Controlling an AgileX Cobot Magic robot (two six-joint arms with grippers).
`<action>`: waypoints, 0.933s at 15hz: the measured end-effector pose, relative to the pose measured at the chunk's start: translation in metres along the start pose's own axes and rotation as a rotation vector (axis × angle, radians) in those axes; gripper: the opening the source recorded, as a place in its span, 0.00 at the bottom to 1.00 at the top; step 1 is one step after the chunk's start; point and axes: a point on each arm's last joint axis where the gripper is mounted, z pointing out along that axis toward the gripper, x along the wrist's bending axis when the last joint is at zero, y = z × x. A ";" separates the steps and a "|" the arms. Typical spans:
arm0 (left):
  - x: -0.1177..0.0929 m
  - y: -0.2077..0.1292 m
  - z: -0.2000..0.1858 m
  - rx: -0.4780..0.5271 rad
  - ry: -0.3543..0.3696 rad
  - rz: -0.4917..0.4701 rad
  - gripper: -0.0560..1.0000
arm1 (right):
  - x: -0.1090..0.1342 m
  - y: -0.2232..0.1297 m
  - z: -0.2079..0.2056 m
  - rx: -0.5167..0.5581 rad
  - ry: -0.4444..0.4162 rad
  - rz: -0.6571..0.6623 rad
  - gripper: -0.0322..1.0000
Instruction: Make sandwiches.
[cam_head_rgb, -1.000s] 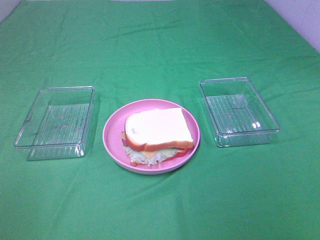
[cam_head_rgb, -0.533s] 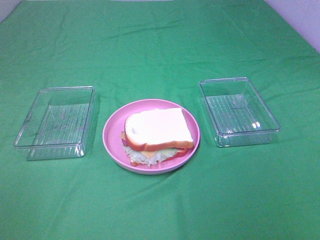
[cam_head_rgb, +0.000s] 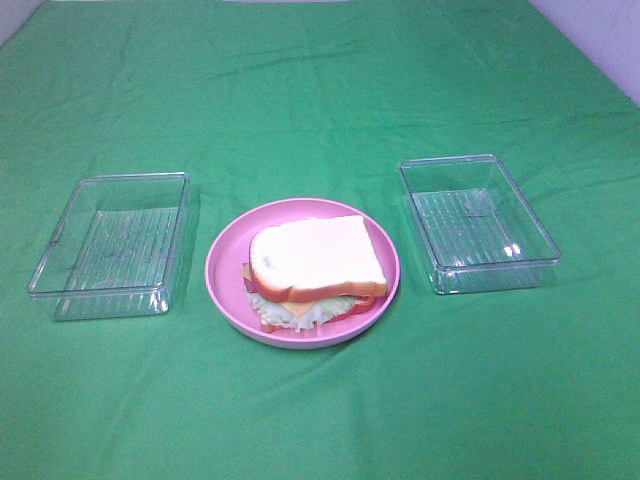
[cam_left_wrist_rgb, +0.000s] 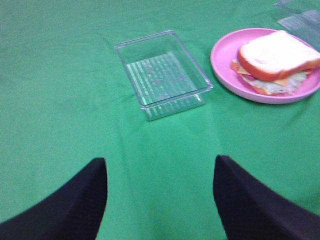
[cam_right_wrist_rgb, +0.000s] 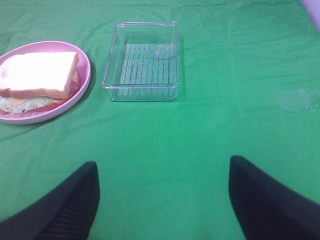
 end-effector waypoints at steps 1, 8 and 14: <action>0.000 0.000 0.000 0.001 0.084 -0.042 0.62 | 0.000 0.000 0.000 0.000 0.000 0.000 0.70; -0.001 0.000 0.000 -0.004 0.148 -0.072 0.62 | 0.000 0.000 0.000 0.000 0.000 0.000 0.70; -0.001 0.000 0.000 -0.005 0.149 -0.072 0.62 | 0.000 0.000 0.000 0.000 0.001 0.000 0.70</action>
